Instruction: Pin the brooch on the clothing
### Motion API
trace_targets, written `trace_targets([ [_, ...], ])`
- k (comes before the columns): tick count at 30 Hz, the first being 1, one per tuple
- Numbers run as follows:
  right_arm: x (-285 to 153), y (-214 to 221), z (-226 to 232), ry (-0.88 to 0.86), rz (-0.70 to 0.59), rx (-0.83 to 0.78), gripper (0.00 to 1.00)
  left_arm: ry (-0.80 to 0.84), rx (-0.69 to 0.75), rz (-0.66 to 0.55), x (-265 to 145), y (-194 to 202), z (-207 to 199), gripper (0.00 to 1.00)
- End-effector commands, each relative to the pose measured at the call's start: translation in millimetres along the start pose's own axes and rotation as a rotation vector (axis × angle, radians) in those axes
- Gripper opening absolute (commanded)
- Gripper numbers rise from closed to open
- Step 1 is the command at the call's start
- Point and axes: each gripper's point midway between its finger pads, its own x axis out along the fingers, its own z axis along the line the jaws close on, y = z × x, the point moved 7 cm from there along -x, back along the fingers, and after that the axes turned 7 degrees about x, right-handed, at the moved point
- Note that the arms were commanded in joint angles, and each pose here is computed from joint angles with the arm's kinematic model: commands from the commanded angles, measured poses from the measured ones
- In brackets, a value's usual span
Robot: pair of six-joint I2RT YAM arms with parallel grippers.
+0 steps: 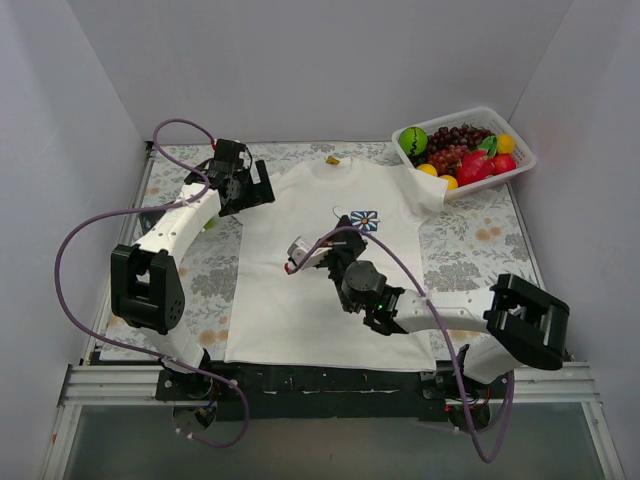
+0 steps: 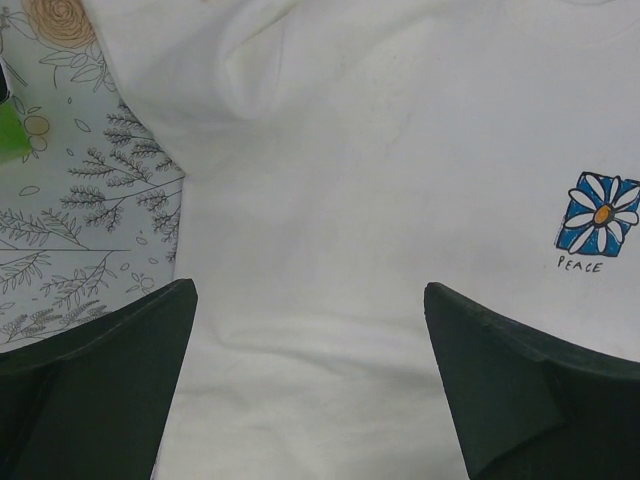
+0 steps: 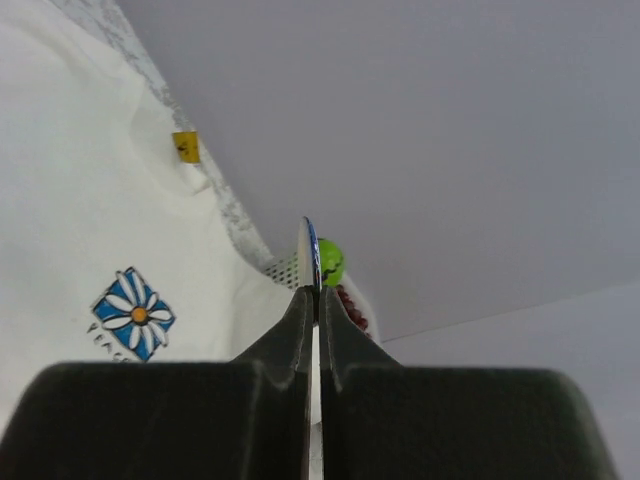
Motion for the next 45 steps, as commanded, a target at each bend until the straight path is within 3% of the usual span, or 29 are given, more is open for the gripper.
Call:
trace_targets([
  [1,-11.9,-12.7,-32.3,0.270,-0.046,-0.058,0.01,0.038,0.011,-0.006,-8.2,1.1,-1.7,0.98],
  [6,-14.0,-17.5,-22.5,0.368,-0.071,-0.165,0.01,0.064,0.015,-0.005,-11.7,3.9,-1.4,0.98],
  [14,-17.5,-23.4,-16.8,0.391,-0.126,-0.176,0.01,0.254,0.010,0.007,-17.1,4.7,-10.9,0.98],
  [27,-26.1,-37.1,-10.4,0.368,-0.243,-0.171,0.01,0.805,0.144,-0.026,-67.3,12.6,-49.7,0.96],
  [33,-28.2,-42.1,-12.8,0.373,-0.266,-0.157,0.01,1.018,0.158,0.027,-80.9,22.1,-60.3,0.81],
  [38,-28.6,-43.0,-14.6,0.378,-0.263,-0.151,0.01,1.096,0.141,0.091,-79.9,31.3,-61.8,0.64],
  [45,-29.2,-44.4,-16.8,0.380,-0.267,-0.114,0.01,1.181,0.117,0.174,-76.0,45.0,-61.8,0.54],
])
